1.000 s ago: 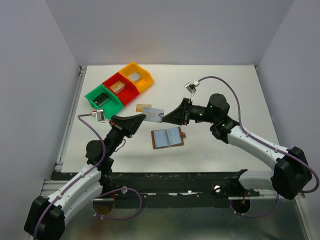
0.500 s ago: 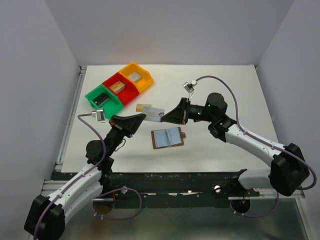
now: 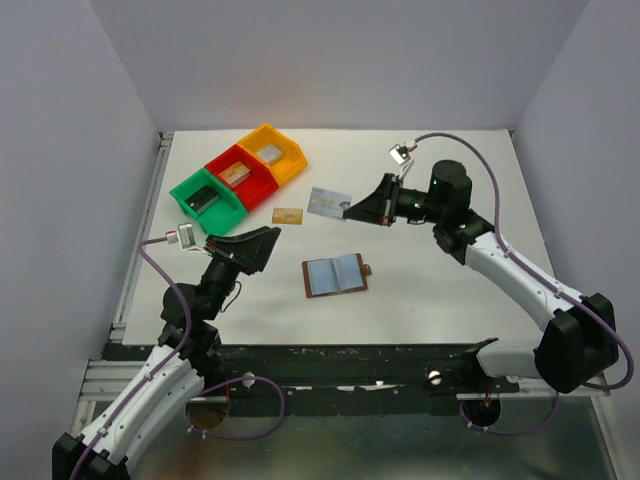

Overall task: Take the credit cards out of the card holder
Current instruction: Place the credit card at the center of the board.

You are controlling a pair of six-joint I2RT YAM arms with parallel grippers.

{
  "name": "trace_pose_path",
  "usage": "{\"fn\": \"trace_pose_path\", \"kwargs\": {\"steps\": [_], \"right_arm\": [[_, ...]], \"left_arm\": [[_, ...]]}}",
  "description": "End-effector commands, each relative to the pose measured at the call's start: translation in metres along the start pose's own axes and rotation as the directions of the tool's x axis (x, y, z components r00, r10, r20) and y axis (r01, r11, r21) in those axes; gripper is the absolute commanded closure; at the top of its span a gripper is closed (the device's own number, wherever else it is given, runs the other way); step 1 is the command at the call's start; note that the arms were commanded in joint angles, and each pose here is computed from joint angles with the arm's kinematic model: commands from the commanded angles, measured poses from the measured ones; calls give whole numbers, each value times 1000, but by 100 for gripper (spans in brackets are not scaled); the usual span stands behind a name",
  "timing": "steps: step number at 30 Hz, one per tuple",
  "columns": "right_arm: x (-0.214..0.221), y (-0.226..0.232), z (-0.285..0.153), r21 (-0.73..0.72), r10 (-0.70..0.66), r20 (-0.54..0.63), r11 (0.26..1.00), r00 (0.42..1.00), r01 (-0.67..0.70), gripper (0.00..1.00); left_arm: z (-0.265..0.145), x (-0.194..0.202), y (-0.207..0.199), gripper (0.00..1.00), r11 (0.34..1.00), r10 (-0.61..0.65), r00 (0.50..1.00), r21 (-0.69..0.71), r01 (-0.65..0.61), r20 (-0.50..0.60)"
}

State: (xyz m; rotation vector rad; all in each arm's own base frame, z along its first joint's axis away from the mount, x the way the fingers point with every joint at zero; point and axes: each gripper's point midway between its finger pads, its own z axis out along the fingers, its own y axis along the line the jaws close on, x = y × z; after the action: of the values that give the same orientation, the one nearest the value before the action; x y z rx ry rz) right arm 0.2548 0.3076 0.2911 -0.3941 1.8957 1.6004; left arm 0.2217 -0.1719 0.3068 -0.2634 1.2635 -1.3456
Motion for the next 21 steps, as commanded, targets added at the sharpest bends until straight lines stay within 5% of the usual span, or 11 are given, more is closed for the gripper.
{"fn": "trace_pose_path", "kwargs": {"steps": [1, 6, 14, 21], "right_arm": [[-18, -50, -20, 248, 37, -38, 968, 999, -27, 100], [-19, -113, -18, 483, 61, -162, 875, 985, 25, 100], [-19, -177, 7, 548, 160, -336, 835, 928, 55, 100], [-15, -216, 33, 549, 252, -343, 836, 905, -25, 100]], "left_arm": [[-12, -23, 48, 1, 946, 128, 991, -305, -108, 46], [-20, -8, 67, 3, 904, 139, 988, -397, -156, -70], [-33, 10, 81, 4, 886, 102, 983, -436, -159, -151], [-48, 19, 91, 4, 882, 87, 984, -446, -149, -156]]}}
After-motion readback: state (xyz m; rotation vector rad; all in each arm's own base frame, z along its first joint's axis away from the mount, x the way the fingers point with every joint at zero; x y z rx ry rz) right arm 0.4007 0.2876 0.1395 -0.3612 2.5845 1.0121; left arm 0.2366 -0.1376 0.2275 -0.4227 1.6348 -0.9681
